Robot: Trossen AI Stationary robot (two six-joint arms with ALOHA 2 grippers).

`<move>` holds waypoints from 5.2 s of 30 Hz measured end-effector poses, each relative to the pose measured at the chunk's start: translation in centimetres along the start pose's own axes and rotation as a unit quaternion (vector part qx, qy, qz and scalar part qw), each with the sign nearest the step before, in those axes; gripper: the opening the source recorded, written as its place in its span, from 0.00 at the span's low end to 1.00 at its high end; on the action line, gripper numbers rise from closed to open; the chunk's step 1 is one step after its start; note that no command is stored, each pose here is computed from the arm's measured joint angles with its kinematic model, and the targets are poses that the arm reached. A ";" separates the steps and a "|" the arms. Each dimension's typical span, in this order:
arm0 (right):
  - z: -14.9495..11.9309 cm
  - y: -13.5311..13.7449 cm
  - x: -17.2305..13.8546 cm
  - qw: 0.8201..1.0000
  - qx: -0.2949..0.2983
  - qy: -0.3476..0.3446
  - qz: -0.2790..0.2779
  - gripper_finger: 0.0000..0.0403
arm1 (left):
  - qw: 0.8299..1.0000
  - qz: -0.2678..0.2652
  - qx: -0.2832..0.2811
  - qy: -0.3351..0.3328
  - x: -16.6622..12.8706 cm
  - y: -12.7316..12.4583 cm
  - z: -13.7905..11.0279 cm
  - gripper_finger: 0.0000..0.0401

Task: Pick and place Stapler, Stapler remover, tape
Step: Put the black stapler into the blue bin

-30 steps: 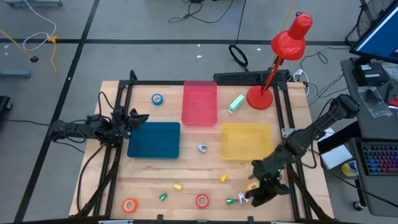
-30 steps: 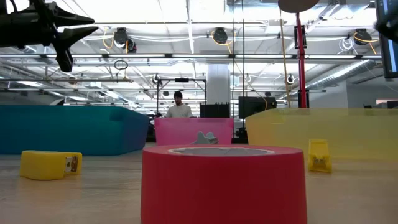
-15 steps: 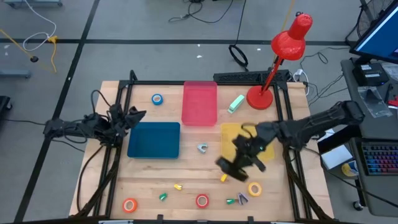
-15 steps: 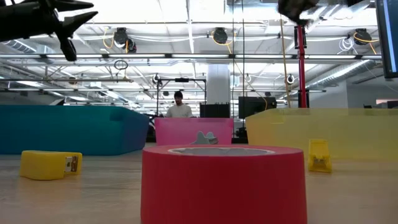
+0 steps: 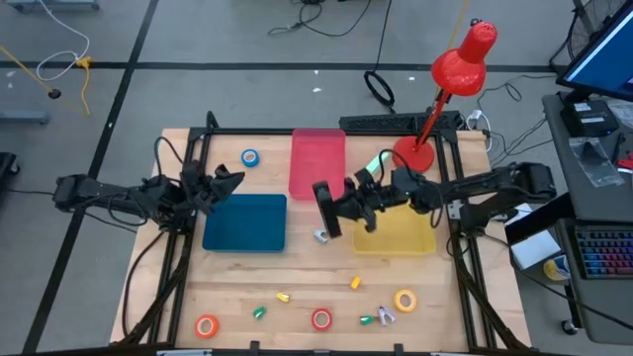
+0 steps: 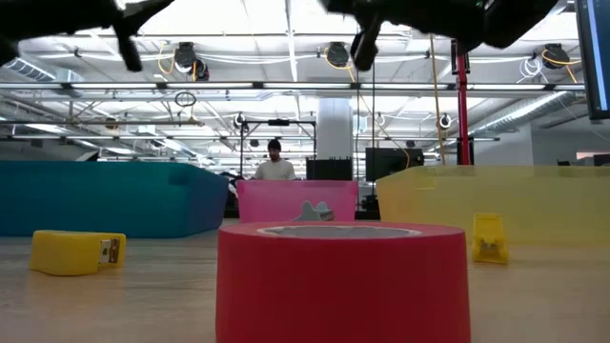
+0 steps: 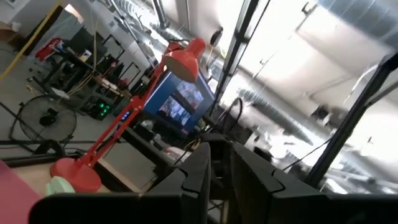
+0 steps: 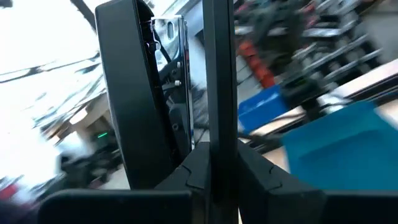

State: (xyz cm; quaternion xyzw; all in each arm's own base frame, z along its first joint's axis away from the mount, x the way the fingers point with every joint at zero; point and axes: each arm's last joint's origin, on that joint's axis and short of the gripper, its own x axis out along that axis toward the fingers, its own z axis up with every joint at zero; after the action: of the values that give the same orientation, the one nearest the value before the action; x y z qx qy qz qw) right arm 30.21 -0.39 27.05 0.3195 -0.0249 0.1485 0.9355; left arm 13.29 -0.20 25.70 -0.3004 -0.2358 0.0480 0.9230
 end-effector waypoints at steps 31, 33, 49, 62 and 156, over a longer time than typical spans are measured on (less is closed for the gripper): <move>1.7 -3.2 -0.3 0.944 -0.195 -0.156 -0.216 0.09 | 0.945 0.108 0.223 0.214 14.5 -3.3 -4.5 0.16; 1.6 -3.3 -0.3 0.943 -0.197 -0.154 -0.218 0.09 | 0.941 0.111 0.227 0.225 14.4 -3.3 -4.7 0.16; 1.6 -3.3 -0.3 0.941 -0.206 -0.151 -0.220 0.09 | 0.946 0.128 0.164 0.247 14.2 -2.8 -4.9 0.20; 1.6 -3.3 -0.3 0.942 -0.202 -0.152 -0.219 0.09 | 0.936 0.106 0.216 0.257 14.2 -2.8 -5.0 0.61; 2.0 -0.8 0.6 0.917 -0.218 -0.168 -0.288 0.46 | 0.907 0.253 0.289 0.174 18.9 -2.1 -7.3 0.38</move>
State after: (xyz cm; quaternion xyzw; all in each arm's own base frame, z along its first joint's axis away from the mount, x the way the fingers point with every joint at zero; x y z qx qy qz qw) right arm 31.10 -2.03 28.21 0.1209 -0.1206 -0.1921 0.9664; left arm 33.31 -1.46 29.47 -0.0738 0.0370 0.2928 0.9526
